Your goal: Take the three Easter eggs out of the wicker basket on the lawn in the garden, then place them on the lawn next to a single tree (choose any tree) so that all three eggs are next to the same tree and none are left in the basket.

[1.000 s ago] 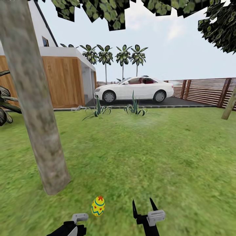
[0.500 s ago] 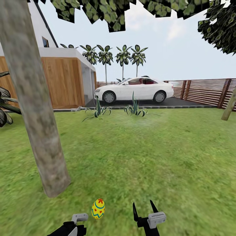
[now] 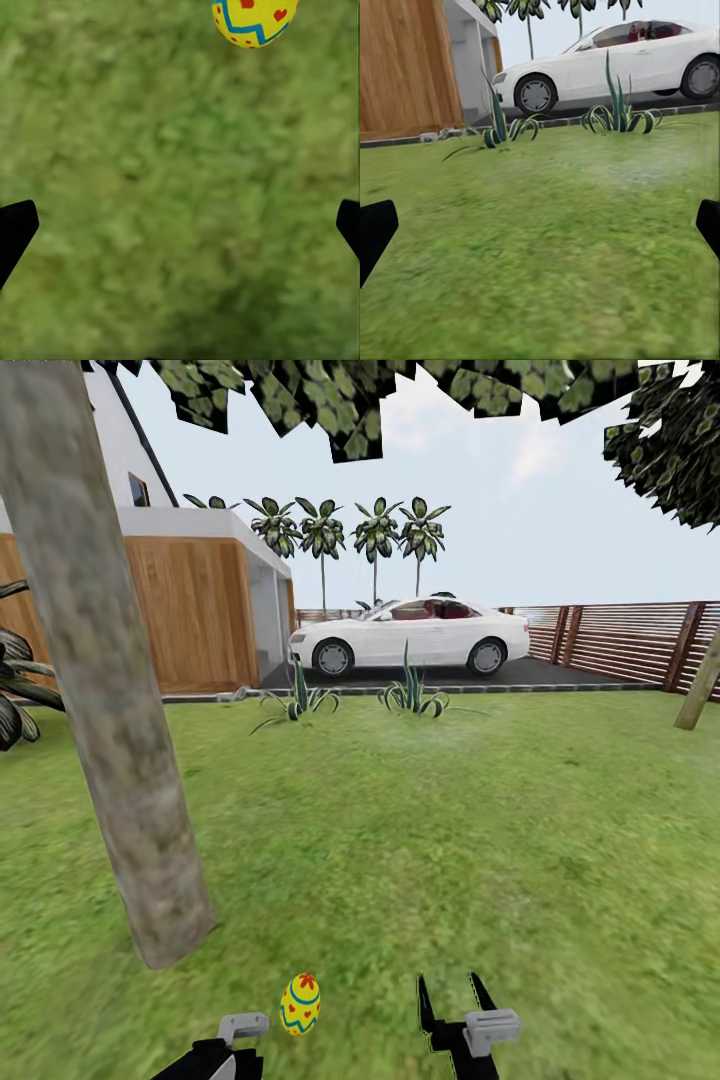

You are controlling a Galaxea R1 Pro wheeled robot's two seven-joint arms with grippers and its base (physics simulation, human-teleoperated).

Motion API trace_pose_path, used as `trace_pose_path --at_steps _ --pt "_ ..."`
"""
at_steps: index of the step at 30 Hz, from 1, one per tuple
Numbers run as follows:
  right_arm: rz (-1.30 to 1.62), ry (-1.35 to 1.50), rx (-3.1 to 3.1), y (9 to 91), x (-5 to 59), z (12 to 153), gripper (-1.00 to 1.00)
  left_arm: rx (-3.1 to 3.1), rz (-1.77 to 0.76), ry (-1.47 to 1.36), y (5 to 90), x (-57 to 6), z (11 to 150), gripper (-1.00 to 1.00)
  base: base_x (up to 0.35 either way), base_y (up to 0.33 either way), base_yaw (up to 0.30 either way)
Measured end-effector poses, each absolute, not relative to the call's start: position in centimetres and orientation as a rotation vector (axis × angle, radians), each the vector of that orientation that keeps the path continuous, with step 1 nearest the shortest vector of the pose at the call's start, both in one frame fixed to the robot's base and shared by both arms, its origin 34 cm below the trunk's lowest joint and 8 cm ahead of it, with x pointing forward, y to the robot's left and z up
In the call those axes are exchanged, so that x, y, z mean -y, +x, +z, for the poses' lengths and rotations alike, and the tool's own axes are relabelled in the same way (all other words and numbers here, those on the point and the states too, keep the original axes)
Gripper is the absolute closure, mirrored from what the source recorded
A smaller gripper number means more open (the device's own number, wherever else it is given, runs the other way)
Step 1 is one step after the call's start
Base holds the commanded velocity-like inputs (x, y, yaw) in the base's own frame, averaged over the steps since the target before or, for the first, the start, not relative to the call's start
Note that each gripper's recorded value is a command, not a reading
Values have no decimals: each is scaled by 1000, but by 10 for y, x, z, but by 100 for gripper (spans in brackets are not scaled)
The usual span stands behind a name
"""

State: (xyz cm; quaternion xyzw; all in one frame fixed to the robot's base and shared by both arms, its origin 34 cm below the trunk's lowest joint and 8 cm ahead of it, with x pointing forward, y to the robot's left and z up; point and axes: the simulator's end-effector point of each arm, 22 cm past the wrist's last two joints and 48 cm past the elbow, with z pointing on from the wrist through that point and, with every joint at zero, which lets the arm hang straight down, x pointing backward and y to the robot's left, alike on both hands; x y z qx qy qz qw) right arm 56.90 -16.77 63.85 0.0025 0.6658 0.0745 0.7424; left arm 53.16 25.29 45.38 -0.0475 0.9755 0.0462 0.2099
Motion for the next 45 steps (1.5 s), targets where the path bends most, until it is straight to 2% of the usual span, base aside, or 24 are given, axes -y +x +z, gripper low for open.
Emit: trace_pose_path --at_steps 17,37,45 --pt "119 27 -1458 577 193 671 -100 -2717 130 -134 526 -253 481 -100 0 0 0" --pt "15 59 -1484 582 253 698 -100 -2718 130 -135 528 -253 517 -100 0 0 0" --pt "19 54 -1484 584 251 713 -100 -2699 132 -137 533 -254 533 -100 0 0 0"
